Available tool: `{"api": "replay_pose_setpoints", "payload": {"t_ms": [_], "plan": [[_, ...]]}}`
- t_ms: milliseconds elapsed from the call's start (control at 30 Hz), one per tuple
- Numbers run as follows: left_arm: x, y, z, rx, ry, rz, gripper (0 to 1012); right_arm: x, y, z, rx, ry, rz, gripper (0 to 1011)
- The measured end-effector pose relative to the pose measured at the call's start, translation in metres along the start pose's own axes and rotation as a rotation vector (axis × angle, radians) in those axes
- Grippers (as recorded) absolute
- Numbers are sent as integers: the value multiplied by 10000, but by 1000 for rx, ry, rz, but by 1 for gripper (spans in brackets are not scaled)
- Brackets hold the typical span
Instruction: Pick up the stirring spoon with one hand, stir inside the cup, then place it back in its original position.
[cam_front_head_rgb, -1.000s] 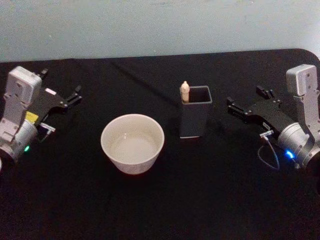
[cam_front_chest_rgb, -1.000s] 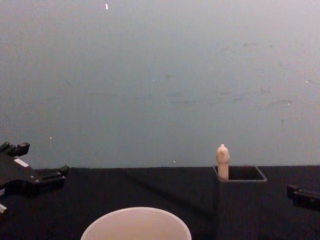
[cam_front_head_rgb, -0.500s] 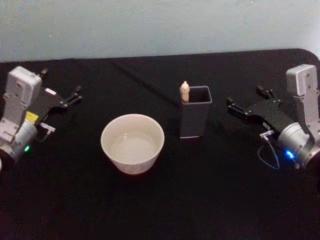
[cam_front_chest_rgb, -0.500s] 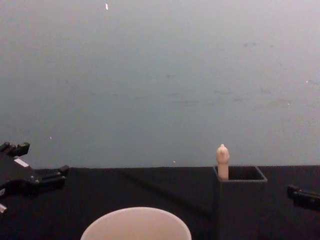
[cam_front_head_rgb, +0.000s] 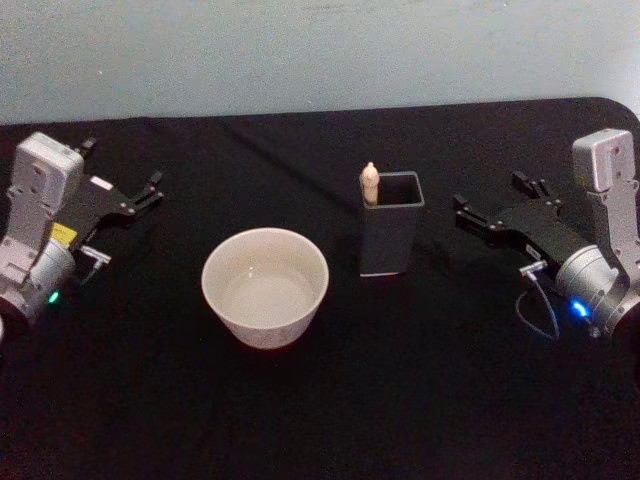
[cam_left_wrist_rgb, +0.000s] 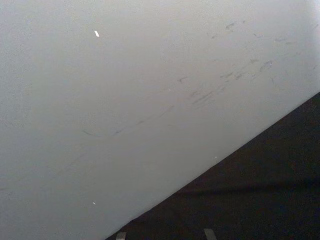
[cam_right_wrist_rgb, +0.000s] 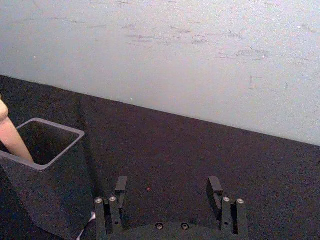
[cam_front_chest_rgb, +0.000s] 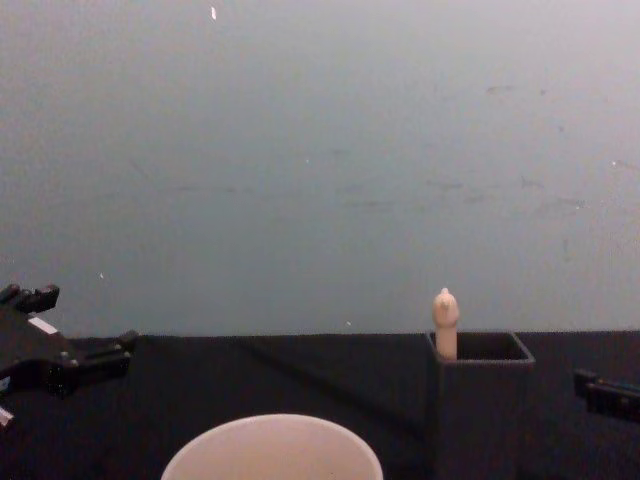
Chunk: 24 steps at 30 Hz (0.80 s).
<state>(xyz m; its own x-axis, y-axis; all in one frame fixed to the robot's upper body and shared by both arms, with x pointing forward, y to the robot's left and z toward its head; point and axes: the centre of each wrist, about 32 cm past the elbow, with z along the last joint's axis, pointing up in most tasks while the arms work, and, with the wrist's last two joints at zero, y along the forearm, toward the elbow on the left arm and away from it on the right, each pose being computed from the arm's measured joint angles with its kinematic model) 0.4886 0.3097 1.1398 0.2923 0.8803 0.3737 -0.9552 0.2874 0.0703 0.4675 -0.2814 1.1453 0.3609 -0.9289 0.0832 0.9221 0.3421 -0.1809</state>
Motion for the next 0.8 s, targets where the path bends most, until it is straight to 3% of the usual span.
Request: {"api": "replay_pose_setpoints", "payload": {"t_ms": [800], "plan": [[0, 0, 0, 0, 0, 0, 1001, 0, 0, 0, 0, 0, 0, 1002]]}}
